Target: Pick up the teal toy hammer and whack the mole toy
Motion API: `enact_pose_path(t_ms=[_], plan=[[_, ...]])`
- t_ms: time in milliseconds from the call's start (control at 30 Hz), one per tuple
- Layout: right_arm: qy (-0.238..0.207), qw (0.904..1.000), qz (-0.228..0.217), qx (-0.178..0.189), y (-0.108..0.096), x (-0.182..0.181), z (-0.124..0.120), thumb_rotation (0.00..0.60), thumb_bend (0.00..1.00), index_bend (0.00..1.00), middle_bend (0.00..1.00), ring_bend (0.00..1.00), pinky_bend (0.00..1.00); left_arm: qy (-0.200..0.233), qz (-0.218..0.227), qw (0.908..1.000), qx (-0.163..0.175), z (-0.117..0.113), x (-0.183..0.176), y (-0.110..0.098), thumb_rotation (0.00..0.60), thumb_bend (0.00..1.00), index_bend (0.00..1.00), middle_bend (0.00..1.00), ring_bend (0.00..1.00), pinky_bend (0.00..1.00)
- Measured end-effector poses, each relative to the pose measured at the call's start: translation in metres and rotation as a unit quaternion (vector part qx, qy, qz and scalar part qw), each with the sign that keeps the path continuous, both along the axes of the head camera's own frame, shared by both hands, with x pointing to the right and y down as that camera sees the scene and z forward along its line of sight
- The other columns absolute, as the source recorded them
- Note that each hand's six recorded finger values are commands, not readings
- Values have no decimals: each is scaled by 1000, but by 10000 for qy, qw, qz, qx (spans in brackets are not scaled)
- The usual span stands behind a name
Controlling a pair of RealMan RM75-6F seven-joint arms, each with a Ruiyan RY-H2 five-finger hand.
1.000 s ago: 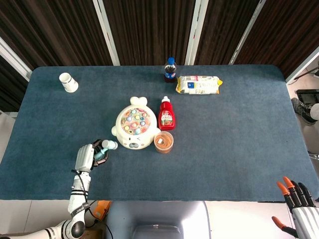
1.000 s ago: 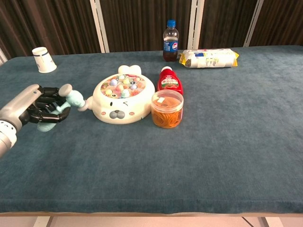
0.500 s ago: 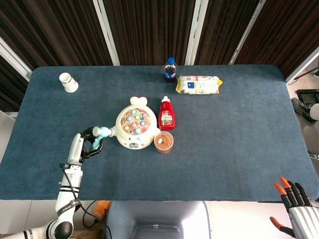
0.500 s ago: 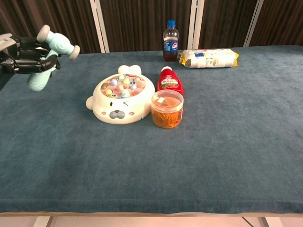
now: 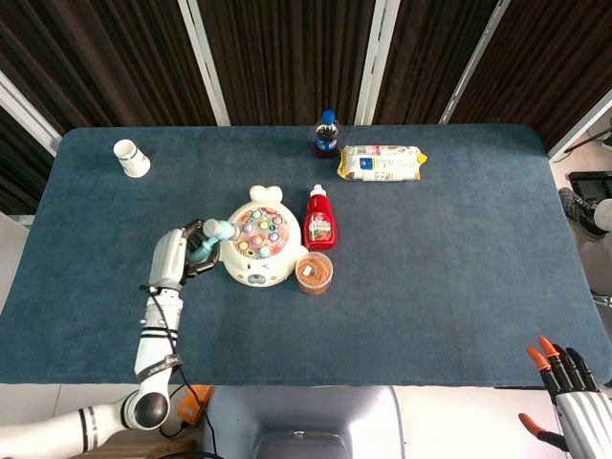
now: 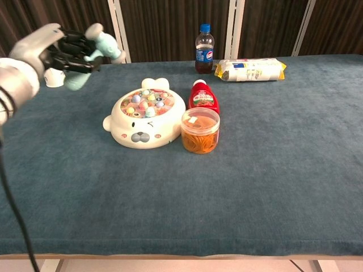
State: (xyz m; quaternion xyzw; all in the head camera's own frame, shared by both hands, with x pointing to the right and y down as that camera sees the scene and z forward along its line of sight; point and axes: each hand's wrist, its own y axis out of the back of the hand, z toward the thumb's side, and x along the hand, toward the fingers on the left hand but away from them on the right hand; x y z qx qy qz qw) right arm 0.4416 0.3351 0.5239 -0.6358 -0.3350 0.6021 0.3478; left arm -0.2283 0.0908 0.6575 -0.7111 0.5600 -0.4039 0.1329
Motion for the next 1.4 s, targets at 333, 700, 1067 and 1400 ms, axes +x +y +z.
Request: enact_pose_path(t_ms=[333, 700, 1067, 1400], plan=[[-13, 9998, 185, -46, -4, 11, -1, 600, 174, 0, 12, 0, 0, -525, 302, 9980, -205, 38, 49, -12, 600, 821, 690, 933, 885, 1000], [12, 9996, 263, -73, -5, 17, -1, 600, 174, 0, 12, 0, 0, -1250, 502, 9897, -477, 68, 34, -21, 600, 820, 691, 935, 885, 1000], [7, 9996, 278, -78, -5, 17, -1, 600, 174, 0, 13, 0, 0, -1375, 606, 9868, -602, 75, 37, -19, 600, 819, 692, 936, 885, 1000], [7, 9995, 300, -66, -4, 19, -3, 600, 174, 0, 12, 0, 0, -1460, 686, 9848, -640, 82, 41, -15, 600, 820, 692, 936, 885, 1000]])
